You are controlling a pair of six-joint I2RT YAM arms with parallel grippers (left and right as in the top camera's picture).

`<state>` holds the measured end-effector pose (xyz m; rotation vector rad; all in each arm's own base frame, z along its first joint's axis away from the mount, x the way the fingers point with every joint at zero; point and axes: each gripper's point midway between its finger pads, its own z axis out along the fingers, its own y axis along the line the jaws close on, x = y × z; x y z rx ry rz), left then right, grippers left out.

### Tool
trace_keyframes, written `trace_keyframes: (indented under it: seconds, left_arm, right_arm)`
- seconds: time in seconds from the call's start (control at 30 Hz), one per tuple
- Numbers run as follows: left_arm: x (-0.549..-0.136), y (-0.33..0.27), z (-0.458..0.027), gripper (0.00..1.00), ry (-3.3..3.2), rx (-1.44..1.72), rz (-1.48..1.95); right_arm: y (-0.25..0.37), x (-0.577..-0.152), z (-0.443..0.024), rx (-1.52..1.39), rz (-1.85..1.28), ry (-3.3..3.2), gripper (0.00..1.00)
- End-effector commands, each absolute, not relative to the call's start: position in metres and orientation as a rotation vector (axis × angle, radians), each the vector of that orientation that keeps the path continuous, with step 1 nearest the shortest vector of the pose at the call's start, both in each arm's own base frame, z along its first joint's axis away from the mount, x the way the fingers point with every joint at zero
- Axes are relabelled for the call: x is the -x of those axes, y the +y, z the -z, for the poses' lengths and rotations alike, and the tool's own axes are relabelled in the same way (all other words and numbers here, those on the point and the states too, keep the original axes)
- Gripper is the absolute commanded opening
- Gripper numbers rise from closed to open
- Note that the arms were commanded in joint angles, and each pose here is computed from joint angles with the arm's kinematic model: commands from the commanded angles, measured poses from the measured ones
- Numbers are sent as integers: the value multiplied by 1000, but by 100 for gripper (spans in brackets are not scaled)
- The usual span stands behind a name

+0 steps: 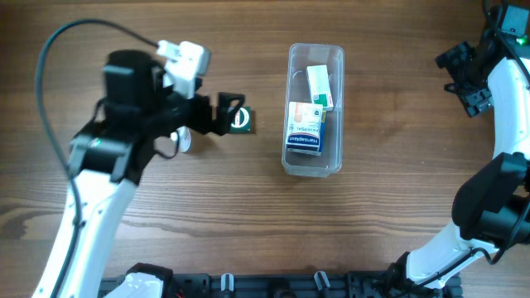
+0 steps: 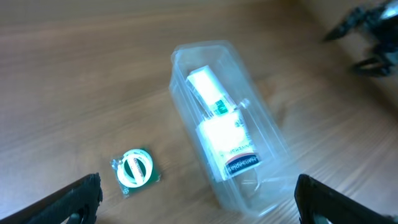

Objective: Pack container
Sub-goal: 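Reach the left gripper to the green Zam-Buk tin and grasp it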

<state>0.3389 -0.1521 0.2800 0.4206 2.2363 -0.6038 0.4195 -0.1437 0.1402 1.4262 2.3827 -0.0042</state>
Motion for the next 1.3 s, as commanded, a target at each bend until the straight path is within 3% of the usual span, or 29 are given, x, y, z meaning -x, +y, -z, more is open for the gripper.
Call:
trace_keyframes:
  seconds: [0.0,0.67,0.97,1.27]
  left_arm:
    - [-374,-133,-249,100,2419,-80,302]
    - [-404,-154,-103,100,2779,-4,287]
    - [-404,-153,-72,99,2835,-18,177]
    - [-404,-154,-50,99,2851,159,84]
  right_arm:
    - [-142,-420,-134,-1453,1,2381,100]
    - [-142,-420,-134,-1453,1,2381,100]
    - [-142,-420,-134,-1452,1,2382,100]
    - [-142,-420,-134,-1453,1,2381,100]
